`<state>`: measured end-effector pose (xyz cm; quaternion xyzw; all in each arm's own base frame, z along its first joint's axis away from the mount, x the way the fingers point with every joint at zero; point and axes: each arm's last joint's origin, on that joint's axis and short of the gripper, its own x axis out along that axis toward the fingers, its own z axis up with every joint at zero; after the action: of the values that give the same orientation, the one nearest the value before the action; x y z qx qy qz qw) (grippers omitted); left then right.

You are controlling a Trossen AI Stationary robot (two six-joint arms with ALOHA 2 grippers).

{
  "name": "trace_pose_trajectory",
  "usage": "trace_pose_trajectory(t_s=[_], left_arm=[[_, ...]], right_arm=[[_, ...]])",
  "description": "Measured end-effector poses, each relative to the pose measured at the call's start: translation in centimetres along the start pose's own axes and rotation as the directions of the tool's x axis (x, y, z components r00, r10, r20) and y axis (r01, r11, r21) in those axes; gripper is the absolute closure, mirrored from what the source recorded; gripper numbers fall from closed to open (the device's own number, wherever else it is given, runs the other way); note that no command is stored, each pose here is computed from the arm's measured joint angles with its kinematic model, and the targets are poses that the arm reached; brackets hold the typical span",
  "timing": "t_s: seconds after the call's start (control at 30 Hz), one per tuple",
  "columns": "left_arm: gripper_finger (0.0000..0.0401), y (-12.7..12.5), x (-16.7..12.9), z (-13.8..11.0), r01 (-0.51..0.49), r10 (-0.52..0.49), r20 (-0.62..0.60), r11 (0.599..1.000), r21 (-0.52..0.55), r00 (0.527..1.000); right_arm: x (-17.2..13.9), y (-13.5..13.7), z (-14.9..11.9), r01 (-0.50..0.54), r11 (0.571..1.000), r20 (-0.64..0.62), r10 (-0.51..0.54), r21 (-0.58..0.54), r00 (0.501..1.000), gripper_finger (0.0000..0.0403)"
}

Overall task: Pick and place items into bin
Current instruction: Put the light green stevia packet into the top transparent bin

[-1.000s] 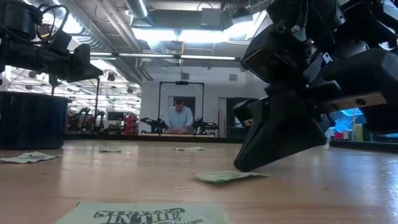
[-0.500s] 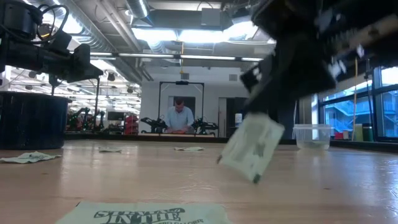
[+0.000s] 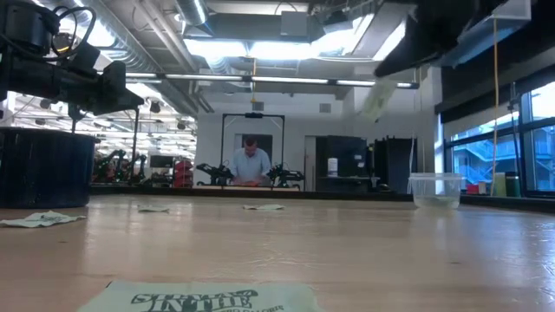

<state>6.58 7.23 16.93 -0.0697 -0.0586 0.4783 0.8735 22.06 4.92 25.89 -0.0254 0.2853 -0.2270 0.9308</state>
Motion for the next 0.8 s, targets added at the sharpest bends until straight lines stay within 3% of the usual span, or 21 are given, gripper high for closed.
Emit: trace_pose_trajectory(t_s=[0.2, 0.43, 0.67, 0.8], left_arm=[[0.0295, 0.0, 0.0, 0.0, 0.000, 0.000, 0.000, 1.000, 0.000, 1.000], [0.0295, 0.0, 0.0, 0.0, 0.000, 0.000, 0.000, 1.000, 0.000, 1.000], [0.0295, 0.0, 0.0, 0.0, 0.000, 0.000, 0.000, 1.000, 0.000, 1.000], [0.0295, 0.0, 0.0, 0.0, 0.000, 0.000, 0.000, 1.000, 0.000, 1.000]], right_arm=[[-2.3, -5.4, -0.9, 0.184, 0.978, -0.098, -0.174, 0.100, 0.980, 0.0403], [-1.8, -8.4, -2.5, 0.340, 0.931, -0.206, -0.308, 0.137, 0.929, 0.0403], [0.2, -9.9, -5.8, 0.429, 0.889, -0.342, -0.358, 0.159, 0.869, 0.0403], [1.4, -10.2, -7.6, 0.425, 0.885, -0.366, -0.338, 0.189, 0.867, 0.0403]])
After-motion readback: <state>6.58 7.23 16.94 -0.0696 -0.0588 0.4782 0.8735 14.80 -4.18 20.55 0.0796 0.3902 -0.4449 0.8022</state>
